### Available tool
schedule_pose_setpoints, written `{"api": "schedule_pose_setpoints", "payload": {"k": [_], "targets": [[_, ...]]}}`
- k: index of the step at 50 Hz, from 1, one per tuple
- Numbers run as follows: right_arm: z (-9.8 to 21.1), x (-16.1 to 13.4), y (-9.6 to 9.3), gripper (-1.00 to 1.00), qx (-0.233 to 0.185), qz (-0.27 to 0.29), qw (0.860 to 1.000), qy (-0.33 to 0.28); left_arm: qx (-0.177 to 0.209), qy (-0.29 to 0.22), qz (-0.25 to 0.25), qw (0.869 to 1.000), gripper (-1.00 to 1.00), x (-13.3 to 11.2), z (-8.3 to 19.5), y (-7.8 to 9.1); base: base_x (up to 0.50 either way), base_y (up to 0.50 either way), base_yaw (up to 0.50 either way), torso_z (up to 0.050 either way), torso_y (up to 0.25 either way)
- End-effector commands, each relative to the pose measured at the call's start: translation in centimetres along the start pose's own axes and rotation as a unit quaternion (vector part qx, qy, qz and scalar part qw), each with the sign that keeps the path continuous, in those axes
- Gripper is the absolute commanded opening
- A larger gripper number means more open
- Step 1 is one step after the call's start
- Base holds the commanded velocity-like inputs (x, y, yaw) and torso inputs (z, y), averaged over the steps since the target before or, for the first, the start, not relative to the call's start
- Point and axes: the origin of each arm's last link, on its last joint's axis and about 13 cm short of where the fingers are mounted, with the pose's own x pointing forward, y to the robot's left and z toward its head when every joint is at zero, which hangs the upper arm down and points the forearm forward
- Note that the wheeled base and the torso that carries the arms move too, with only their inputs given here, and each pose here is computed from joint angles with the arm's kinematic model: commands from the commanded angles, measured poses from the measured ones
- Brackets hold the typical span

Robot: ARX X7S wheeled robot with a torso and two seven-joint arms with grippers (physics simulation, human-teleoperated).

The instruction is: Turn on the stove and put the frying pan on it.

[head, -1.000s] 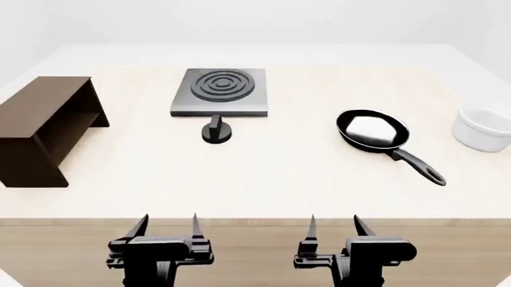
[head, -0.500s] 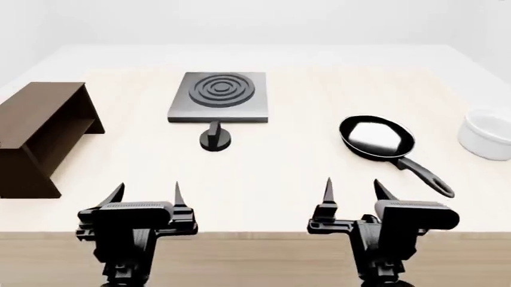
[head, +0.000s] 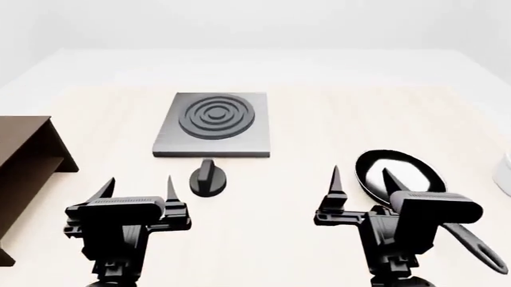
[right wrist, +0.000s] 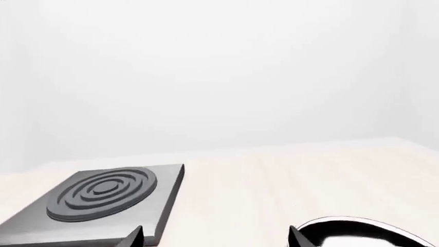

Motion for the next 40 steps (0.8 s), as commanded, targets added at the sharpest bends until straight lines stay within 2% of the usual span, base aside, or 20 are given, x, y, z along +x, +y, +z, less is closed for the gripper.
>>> {"api": "schedule_pose_setpoints", "payload": {"k": [1, 13, 28, 40], "targets": [[0.2, -0.1, 0.0, 1.0, 0.003, 0.001, 1.0, -0.002, 0.001, -0.001, 0.002, 1.0, 1.0, -0.1, 0.1, 0.1, 0.5, 0.0, 0.0, 0.0, 0.0], [0.1, -0.1, 0.0, 1.0, 0.0, -0.002, 1.0, 0.003, 0.001, 0.002, 0.0, 1.0, 1.0, 0.0, -0.1, 0.1, 0.5, 0.0, 0.0, 0.0, 0.0], [-0.4, -0.2, 0.0, 1.0, -0.011, -0.002, 1.0, 0.007, 0.033, 0.032, 0.028, 0.999, 1.0, 1.7, -1.4, 1.9, 0.0, 0.0, 0.0, 0.0, 0.001], [-0.4, -0.1, -0.3, 1.0, -0.012, -0.007, 1.0, 0.013, 0.062, 0.086, 0.036, 0.994, 1.0, 1.7, -5.4, 2.1, 0.0, 0.0, 0.0, 0.0, 0.0]]}}
